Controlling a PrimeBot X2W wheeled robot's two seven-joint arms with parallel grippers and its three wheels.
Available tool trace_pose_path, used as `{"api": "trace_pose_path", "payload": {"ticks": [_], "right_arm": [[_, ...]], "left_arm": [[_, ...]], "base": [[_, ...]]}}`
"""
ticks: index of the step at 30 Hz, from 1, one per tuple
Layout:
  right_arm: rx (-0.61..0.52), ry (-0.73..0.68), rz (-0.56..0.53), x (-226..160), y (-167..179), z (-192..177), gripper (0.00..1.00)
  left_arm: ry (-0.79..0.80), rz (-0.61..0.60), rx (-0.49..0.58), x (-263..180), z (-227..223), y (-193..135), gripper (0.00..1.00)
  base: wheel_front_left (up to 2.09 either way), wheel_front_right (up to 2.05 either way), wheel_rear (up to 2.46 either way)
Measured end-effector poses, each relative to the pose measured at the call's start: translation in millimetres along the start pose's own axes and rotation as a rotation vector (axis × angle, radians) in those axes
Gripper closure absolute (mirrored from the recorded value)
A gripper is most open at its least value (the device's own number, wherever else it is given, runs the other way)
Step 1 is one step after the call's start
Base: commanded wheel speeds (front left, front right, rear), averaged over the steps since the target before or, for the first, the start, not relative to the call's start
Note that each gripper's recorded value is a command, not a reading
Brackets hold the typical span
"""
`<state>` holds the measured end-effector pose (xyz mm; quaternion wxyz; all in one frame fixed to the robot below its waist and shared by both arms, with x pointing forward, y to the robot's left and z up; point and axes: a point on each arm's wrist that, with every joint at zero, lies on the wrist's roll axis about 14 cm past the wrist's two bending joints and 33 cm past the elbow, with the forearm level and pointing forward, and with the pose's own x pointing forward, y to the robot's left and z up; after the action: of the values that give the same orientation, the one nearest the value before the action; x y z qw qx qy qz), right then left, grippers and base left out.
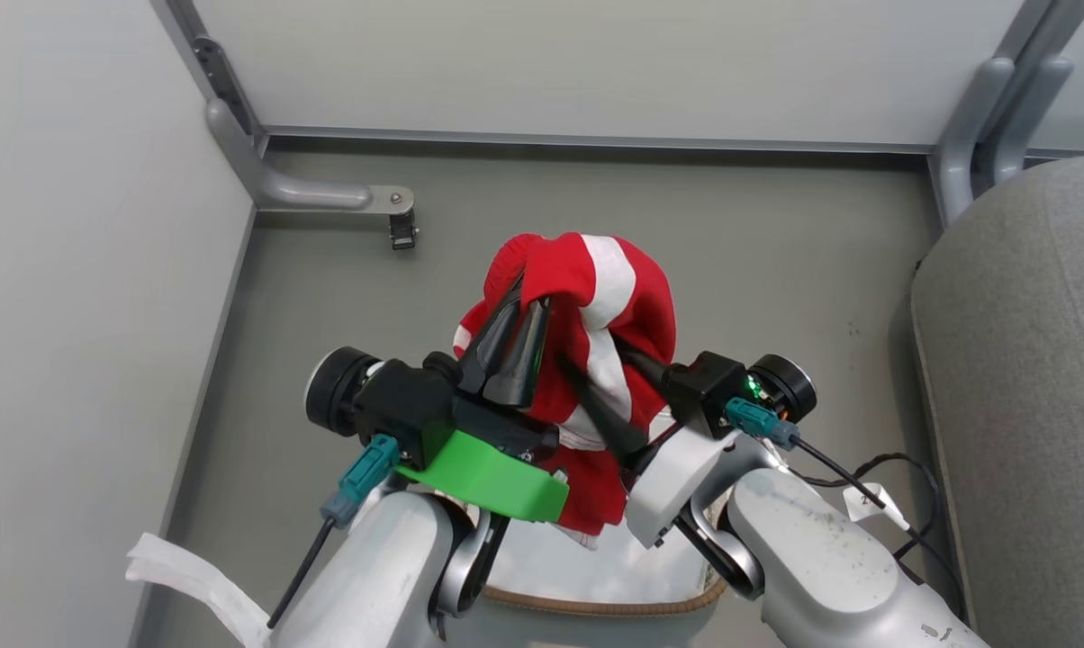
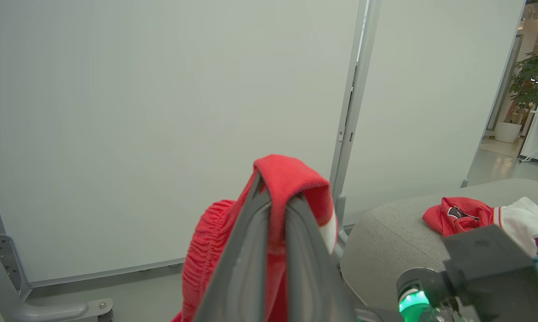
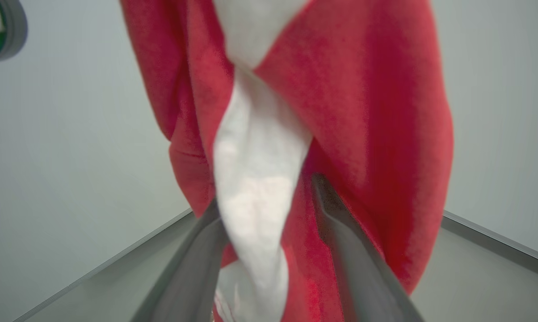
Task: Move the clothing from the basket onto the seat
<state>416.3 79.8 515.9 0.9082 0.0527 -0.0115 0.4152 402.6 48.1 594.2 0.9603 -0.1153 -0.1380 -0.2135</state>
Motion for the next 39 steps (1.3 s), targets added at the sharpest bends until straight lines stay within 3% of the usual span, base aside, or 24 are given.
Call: {"api": "trace_pose_path", "payload": {"ticks": [5, 6, 7, 8, 21, 27, 39], "right_arm": [[0.018, 0.004, -0.021, 0, -7, -4, 1.0], [0.02, 0.0, -0.035, -1, -11, -4, 1.0], [0.02, -0.004, -0.046, -3, -14, -3, 1.0], [0.023, -0.014, -0.065, -5, -19, 0, 1.0], [0.005, -0.109, -0.421, -88, -105, 24, 1.0], [-0.032, -0.151, -0.608, -145, -144, 41, 1.0], [-0.087, -0.194, -0.975, -272, -187, 62, 1.0]], "left_arm": [[0.013, 0.03, 0.007, -1, -5, 9, 1.0], [0.013, 0.032, 0.014, 0, -5, 10, 0.88], [0.012, 0.03, 0.018, 1, -5, 10, 0.51], [0.013, 0.025, 0.019, 2, -6, 9, 0.0], [0.1, -0.063, 0.008, 13, -48, -19, 0.0], [0.154, -0.15, -0.033, 21, -74, -47, 0.0], [0.23, -0.364, -0.116, 36, -114, -118, 0.0]], "base": [[0.0, 0.0, 0.0], [0.0, 0.0, 0.0], [0.0, 0.0, 0.0], [0.0, 0.0, 0.0], [0.0, 0.0, 0.0], [0.0, 0.0, 0.0], [0.0, 0.0, 0.0]]}}
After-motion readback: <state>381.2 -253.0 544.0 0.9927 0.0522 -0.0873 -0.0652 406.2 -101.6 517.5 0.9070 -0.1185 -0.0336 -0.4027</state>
